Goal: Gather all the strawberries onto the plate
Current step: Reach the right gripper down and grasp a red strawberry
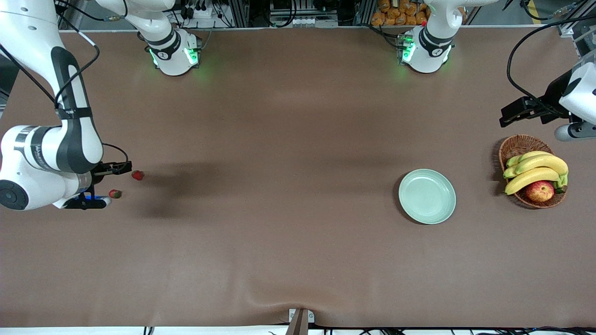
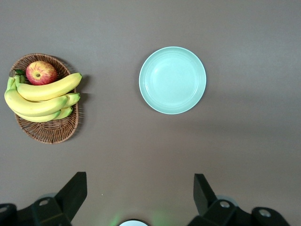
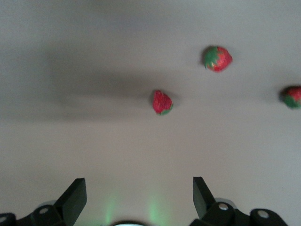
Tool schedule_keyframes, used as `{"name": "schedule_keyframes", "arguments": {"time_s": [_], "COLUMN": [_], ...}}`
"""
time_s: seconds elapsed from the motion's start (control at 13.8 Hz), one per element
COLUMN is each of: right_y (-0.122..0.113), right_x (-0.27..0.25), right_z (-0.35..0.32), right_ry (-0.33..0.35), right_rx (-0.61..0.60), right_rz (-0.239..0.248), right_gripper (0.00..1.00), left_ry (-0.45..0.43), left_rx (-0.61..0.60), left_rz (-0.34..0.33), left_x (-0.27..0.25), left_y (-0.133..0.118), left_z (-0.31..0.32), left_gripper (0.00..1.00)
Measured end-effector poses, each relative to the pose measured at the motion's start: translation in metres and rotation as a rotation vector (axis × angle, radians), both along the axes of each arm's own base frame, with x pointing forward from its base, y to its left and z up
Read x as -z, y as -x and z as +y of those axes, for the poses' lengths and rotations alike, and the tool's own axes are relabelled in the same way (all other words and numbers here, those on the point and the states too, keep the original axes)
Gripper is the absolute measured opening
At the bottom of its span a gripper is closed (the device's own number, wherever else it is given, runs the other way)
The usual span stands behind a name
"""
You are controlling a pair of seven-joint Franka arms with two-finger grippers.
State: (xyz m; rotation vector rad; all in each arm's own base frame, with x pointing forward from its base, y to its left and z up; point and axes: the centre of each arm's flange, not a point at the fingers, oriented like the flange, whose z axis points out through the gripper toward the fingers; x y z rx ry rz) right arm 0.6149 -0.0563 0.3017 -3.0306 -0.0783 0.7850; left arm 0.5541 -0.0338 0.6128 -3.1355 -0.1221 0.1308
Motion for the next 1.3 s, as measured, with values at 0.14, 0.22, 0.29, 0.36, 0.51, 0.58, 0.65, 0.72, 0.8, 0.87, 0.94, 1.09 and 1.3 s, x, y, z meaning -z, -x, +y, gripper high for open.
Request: {"name": "schedule_keyframes", "arguments": {"time_s": [0.14,0.22,0.29,0.36,0.51,0.58,0.65,0.72,0.8,0.87,0.94,1.09,1.3], "right_y": [0.007,0.012,0.016,0.02,0.038,0.05,0.06,0.068,0.072,0.075,0.075,0.072,0.067], "right_x": [0.024,0.035,0.047,0.057,0.08,0.088,0.094,0.099,0.101,0.102,0.102,0.101,0.102], "right_z": [-0.005,-0.008,-0.01,-0.011,-0.015,-0.015,-0.015,-0.014,-0.015,-0.015,-0.016,-0.016,-0.016], "right_ry": [-0.011,-0.013,-0.013,-0.01,-0.006,-0.005,-0.004,-0.003,-0.002,-0.001,0.0,0.003,0.009], "right_rx": [-0.017,-0.018,-0.018,-0.018,-0.015,-0.014,-0.015,-0.015,-0.014,-0.013,-0.013,-0.014,-0.017], "right_rz": [-0.021,-0.029,-0.05,-0.081,-0.153,-0.179,-0.203,-0.222,-0.236,-0.246,-0.256,-0.291,-0.339], "right_gripper": [1.0,1.0,1.0,1.0,1.0,1.0,1.0,1.0,1.0,1.0,1.0,1.0,1.0], "left_ry": [0.0,0.001,0.001,0.001,0.001,0.001,0.002,0.002,0.002,0.002,0.002,0.002,0.002], "left_rx": [0.008,0.012,0.014,0.016,0.016,0.016,0.018,0.022,0.027,0.031,0.035,0.036,0.036], "left_rz": [0.007,0.01,0.014,0.019,0.028,0.031,0.033,0.035,0.036,0.037,0.037,0.04,0.048], "left_x": [0.004,0.006,0.009,0.012,0.018,0.02,0.022,0.023,0.024,0.024,0.025,0.026,0.031], "left_y": [-0.002,-0.003,-0.004,-0.006,-0.009,-0.01,-0.011,-0.011,-0.012,-0.012,-0.012,-0.012,-0.014], "left_z": [-0.004,-0.006,-0.008,-0.009,-0.009,-0.009,-0.01,-0.012,-0.015,-0.018,-0.02,-0.021,-0.021], "left_gripper": [1.0,1.0,1.0,1.0,1.0,1.0,1.0,1.0,1.0,1.0,1.0,1.0,1.0]}}
